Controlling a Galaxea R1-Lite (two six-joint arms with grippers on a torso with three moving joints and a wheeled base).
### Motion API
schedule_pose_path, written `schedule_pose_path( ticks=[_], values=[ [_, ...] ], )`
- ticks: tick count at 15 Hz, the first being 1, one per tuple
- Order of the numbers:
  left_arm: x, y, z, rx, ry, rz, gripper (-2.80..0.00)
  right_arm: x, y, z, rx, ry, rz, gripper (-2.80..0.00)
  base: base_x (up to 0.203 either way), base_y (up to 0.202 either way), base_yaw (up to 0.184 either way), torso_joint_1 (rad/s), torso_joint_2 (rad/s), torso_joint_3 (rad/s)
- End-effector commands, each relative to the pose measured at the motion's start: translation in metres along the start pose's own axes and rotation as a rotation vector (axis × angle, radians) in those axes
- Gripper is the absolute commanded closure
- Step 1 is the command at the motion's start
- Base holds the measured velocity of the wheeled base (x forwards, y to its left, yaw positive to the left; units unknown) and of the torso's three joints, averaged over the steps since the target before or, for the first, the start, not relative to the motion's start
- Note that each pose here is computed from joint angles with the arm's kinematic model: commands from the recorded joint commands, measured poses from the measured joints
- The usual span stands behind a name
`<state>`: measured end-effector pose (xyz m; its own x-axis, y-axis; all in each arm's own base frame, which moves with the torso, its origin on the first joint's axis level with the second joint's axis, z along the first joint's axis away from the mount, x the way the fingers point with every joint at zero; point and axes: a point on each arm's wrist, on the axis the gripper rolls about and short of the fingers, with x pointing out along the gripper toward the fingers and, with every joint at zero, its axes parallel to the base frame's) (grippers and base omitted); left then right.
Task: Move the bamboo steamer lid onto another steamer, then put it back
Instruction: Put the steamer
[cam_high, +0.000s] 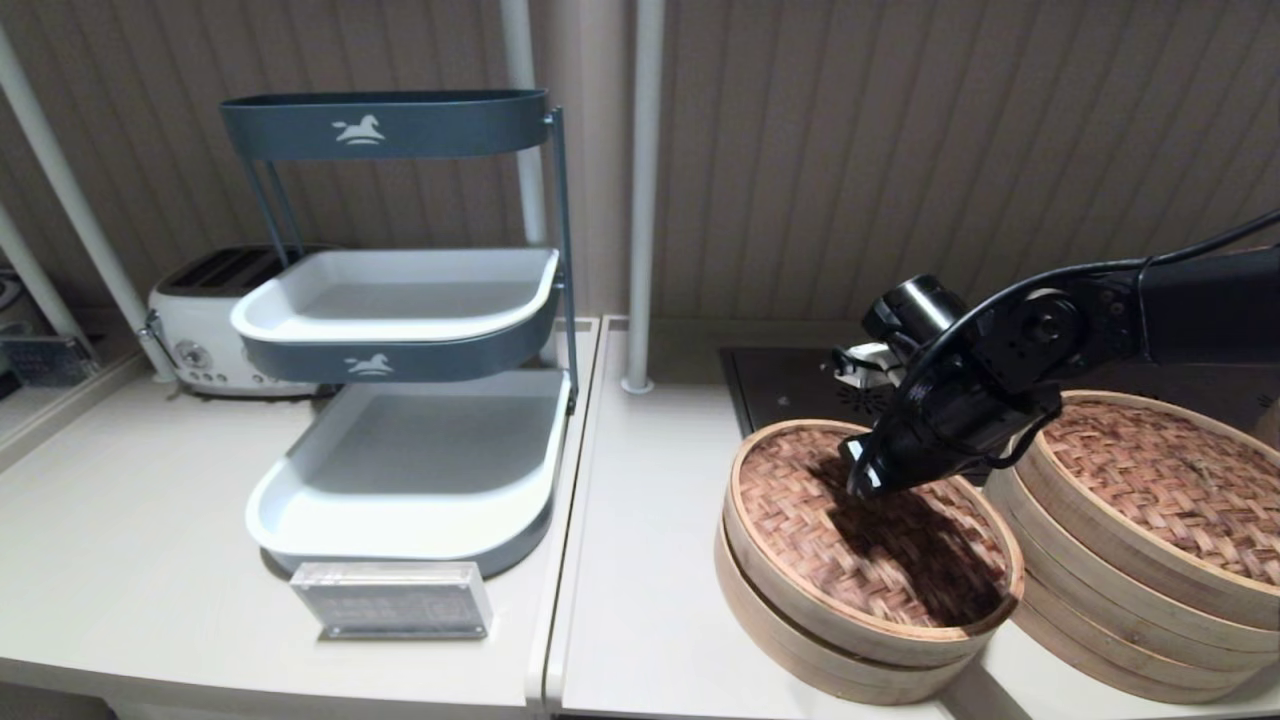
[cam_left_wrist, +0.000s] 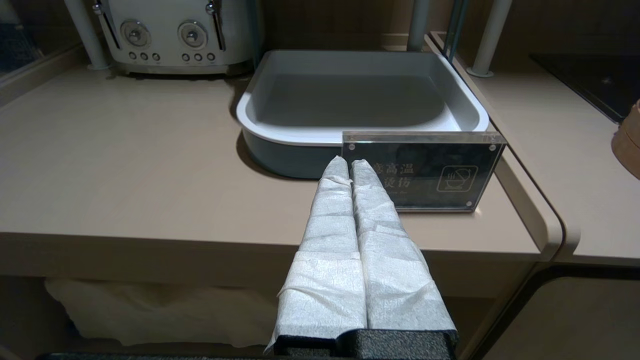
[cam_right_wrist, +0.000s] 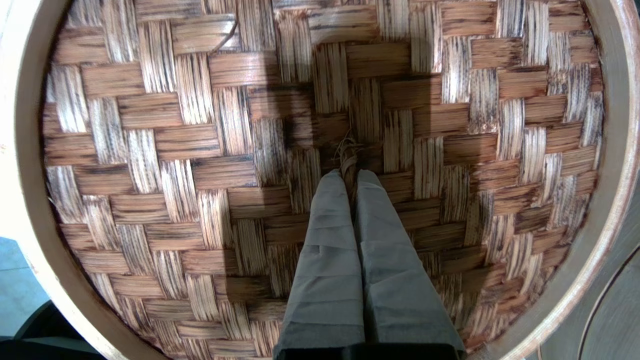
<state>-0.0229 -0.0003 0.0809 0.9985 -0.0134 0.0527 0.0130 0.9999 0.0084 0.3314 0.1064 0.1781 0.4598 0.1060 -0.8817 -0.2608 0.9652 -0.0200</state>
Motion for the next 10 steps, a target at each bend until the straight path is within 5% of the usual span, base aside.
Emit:
schedule_pose_path(
  ticks=[1, 10],
  values=[
    [0.002, 0.0, -0.008, 0.0, 0.025, -0.001, 0.0, 0.001, 0.001, -0.002, -0.005, 0.011, 0.001, 0.0, 0.0, 0.0, 0.0, 0.0, 0.0, 0.0],
    [0.002, 0.0, -0.008, 0.0, 0.025, -0.001, 0.0, 0.011, 0.009, 0.004, -0.019, 0.005, 0.005, 0.0, 0.0, 0.0, 0.0, 0.0, 0.0, 0.0]
  ],
)
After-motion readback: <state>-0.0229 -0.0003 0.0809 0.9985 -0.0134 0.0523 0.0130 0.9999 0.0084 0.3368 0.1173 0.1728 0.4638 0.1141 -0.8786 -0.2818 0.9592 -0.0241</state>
